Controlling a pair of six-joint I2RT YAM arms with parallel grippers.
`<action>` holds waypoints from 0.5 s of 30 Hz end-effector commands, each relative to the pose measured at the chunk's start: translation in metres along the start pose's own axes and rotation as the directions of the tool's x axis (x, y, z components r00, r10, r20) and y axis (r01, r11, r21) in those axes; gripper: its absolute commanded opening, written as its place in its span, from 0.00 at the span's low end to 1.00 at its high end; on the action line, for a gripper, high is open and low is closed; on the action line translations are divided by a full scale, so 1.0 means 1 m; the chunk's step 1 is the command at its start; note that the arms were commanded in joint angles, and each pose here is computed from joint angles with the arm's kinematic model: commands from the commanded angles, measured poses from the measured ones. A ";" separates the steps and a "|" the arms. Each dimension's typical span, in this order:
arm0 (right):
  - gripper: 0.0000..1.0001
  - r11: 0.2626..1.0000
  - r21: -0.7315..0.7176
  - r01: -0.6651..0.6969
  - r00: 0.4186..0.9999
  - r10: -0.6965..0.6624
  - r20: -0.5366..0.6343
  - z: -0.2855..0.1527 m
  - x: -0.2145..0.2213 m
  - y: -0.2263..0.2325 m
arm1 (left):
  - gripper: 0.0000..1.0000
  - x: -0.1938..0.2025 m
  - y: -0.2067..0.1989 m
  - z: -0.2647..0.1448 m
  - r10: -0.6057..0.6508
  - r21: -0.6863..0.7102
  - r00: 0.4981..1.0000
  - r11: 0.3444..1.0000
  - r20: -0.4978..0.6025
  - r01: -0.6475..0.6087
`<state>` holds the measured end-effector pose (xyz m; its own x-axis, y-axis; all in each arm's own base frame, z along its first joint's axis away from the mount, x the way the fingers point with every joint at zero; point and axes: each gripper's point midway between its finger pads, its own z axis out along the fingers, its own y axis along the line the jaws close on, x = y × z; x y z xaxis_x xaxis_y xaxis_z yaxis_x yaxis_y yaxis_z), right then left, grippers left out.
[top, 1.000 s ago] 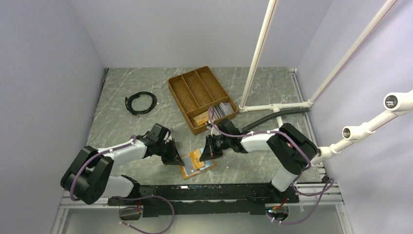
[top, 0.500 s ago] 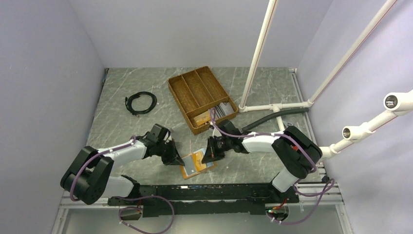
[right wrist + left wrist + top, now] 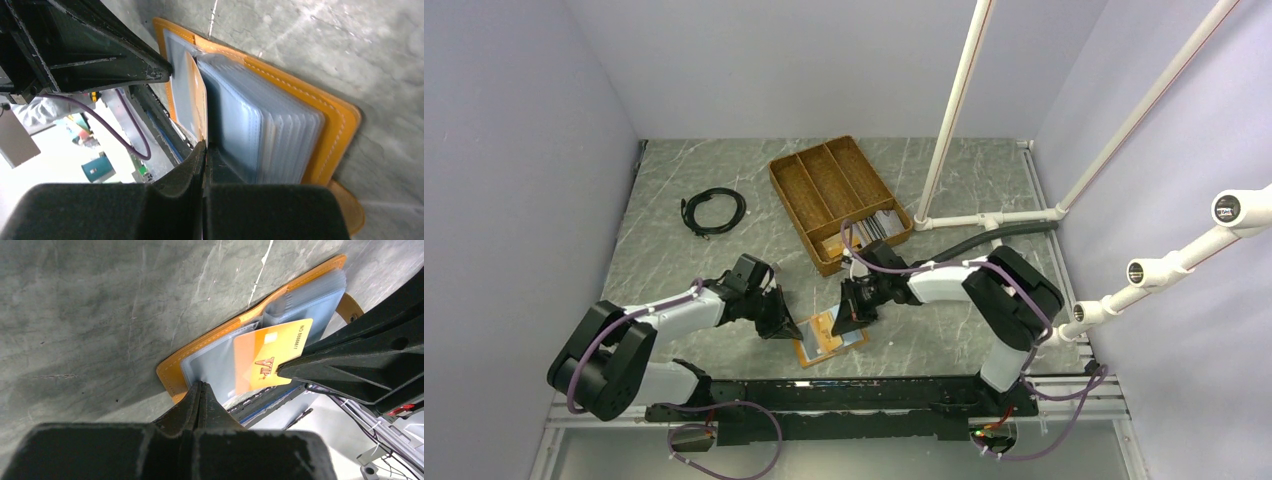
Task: Put the credit cards into the card holder
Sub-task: Insert the credit card into the card holder.
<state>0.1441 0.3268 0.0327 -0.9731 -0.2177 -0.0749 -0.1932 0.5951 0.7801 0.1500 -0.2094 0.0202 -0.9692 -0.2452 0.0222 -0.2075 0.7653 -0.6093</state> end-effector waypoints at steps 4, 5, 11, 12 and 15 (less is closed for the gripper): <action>0.00 0.992 0.026 0.120 0.984 -0.115 -0.139 0.012 0.013 -0.014 | 0.00 -0.004 0.010 -0.003 0.028 -0.045 0.999 0.999 0.046 -0.025; 0.03 0.989 0.055 0.137 0.981 -0.128 -0.143 0.012 0.011 -0.017 | 0.00 -0.003 0.010 -0.004 0.029 -0.048 0.998 0.999 0.048 -0.026; 0.41 0.962 0.179 0.207 0.978 -0.197 -0.074 -0.009 0.000 -0.021 | 0.11 -0.004 0.002 -0.027 0.042 -0.040 0.993 0.998 0.108 -0.038; 0.43 0.959 0.187 0.211 0.977 -0.202 -0.068 -0.012 0.000 -0.019 | 0.14 -0.003 0.001 -0.030 0.044 -0.040 0.993 0.998 0.112 -0.040; 0.46 0.953 0.212 0.219 0.976 -0.212 -0.054 -0.018 0.000 -0.019 | 0.12 0.004 0.002 -0.030 0.045 -0.033 0.995 0.999 0.084 -0.043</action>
<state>0.1447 0.3299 0.0465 -0.9081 -0.3761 -0.1843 -0.3850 0.5764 0.7207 0.1495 -0.1961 0.0442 -0.9585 -0.2734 -0.0814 -0.1697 0.7758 -0.6077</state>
